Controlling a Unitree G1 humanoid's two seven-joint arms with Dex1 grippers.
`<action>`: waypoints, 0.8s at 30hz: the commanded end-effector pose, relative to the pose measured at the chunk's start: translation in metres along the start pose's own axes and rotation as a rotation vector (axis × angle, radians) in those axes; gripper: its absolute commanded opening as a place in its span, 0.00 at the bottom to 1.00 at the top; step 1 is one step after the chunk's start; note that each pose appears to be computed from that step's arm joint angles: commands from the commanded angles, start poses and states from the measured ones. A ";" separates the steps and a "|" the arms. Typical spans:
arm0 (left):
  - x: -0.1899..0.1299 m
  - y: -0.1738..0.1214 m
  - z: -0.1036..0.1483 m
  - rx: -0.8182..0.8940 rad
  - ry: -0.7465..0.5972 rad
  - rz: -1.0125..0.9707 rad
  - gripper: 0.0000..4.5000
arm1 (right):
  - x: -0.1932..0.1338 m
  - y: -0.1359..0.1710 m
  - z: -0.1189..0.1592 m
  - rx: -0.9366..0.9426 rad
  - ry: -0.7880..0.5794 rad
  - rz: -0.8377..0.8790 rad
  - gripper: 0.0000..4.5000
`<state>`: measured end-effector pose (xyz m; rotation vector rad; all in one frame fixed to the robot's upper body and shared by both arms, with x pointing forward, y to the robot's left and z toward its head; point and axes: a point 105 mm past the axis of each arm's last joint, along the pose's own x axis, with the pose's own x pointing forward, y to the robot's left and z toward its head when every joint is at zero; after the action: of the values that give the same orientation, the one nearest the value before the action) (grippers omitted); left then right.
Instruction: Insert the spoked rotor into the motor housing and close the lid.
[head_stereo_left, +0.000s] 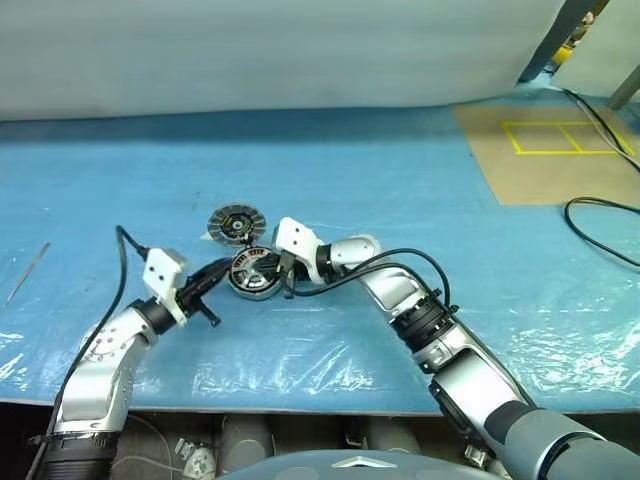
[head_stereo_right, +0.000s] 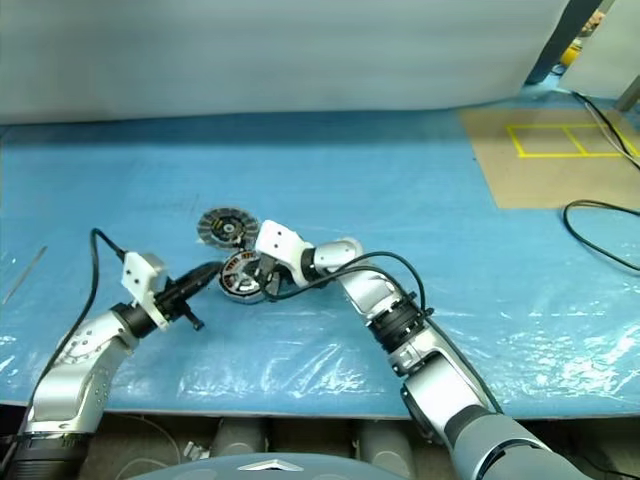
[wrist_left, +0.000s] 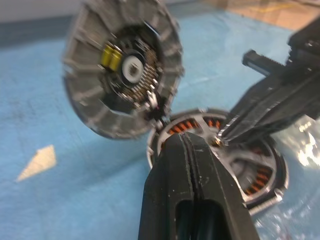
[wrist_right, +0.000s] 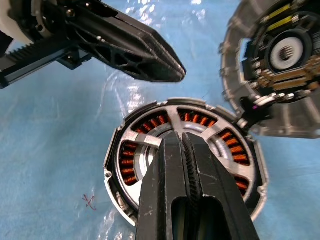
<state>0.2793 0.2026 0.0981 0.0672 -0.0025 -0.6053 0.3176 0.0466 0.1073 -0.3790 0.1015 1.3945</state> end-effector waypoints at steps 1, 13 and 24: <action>-0.016 0.016 0.003 0.036 -0.008 0.067 0.00 | -0.015 0.001 0.027 -0.048 -0.128 0.019 0.00; -0.003 0.049 -0.012 0.129 0.035 0.101 0.00 | -0.061 0.016 0.023 -0.064 -0.120 0.068 0.00; 0.034 0.059 -0.009 0.135 -0.036 0.064 0.00 | -0.063 0.014 0.024 -0.037 -0.051 0.049 0.00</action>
<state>0.3407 0.2276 0.0860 0.1741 -0.0475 -0.5553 0.2883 -0.0109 0.1308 -0.3536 0.1074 1.4545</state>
